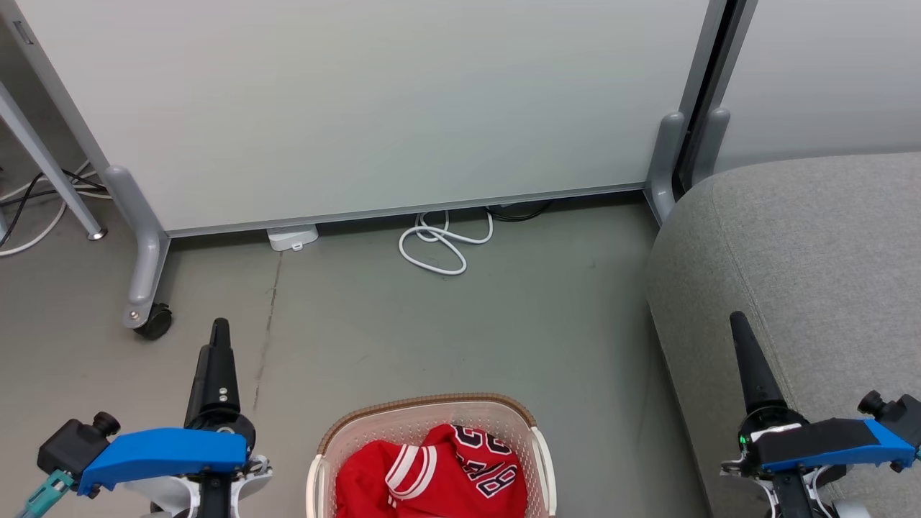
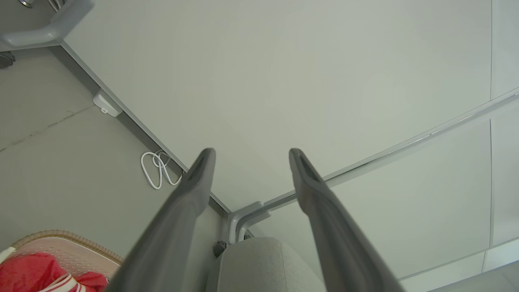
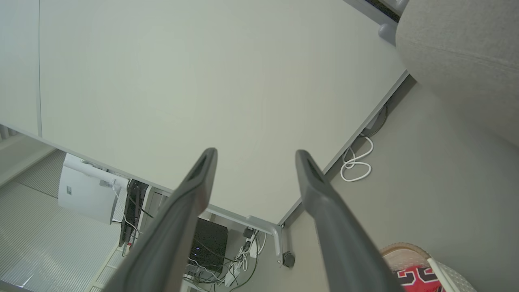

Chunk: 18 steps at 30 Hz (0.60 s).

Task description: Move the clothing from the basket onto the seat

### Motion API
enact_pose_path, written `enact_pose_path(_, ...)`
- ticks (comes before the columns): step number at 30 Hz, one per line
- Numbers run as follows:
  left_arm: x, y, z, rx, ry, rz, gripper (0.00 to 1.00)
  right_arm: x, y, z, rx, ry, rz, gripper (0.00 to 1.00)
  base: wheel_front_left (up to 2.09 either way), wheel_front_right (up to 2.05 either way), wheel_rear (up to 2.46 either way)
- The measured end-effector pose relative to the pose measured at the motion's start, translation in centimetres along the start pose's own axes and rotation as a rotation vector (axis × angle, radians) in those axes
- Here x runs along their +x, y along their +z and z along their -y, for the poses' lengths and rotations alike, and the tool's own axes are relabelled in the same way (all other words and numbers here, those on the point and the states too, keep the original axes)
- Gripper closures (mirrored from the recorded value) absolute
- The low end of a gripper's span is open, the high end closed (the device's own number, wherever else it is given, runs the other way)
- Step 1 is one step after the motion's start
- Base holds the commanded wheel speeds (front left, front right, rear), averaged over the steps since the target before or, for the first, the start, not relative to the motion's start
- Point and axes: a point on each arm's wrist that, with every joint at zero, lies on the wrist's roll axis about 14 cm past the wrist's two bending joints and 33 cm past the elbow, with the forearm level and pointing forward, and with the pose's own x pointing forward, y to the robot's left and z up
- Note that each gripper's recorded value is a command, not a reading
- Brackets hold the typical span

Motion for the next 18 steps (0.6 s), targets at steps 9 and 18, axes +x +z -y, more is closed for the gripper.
enact_pose_path(9,0.1,-1.0,1.0,0.224,-0.025,-0.02,0.0,0.1,-0.8,-0.9,-0.191,0.035,-0.016,0.0,0.0,0.0,0.0)
enact_pose_path(18,0.2,-1.7,1.5,0.41,-0.044,-0.025,0.0,0.1,-1.3,-1.3,-0.354,0.059,-0.023,0.0,0.0,0.0,0.0)
